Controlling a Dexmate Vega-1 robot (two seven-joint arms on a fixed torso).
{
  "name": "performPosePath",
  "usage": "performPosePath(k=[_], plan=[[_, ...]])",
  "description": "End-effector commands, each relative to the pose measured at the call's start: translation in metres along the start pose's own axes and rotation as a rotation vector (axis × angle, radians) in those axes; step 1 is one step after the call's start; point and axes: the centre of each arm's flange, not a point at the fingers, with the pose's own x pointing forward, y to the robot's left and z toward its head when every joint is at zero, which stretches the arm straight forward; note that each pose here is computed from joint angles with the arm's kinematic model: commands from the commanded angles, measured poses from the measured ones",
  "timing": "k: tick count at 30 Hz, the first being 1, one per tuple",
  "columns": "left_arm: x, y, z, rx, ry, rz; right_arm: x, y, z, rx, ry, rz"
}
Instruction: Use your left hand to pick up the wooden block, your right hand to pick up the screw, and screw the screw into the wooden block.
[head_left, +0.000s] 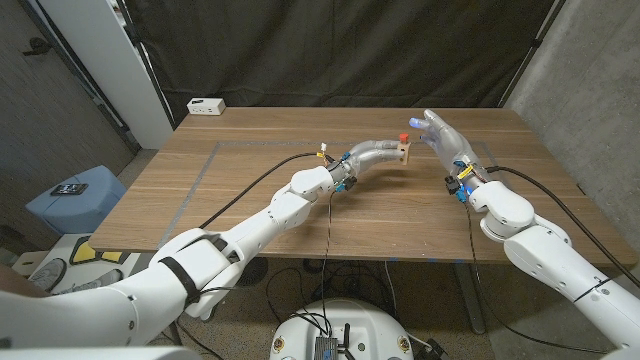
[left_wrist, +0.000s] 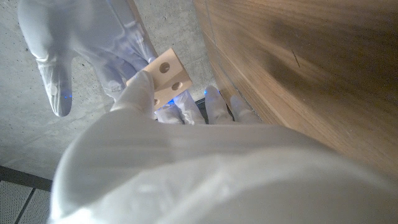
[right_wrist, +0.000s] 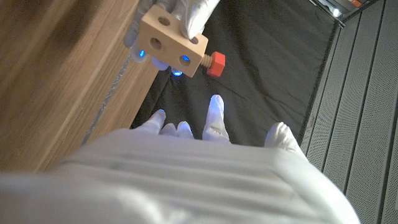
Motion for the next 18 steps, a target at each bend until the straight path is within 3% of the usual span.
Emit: performPosePath(k=[1, 18], plan=[[0.0055, 0.0039, -0.0007, 0.022, 0.009, -0.022, 0.0024, 0.0049, -0.0044, 0.004, 0.022, -0.018], [0.0091, 0.0033, -0.0008, 0.043, 0.012, -0.028, 0.0005, 0.0044, -0.0035, -0.029, 0.051, -0.012]])
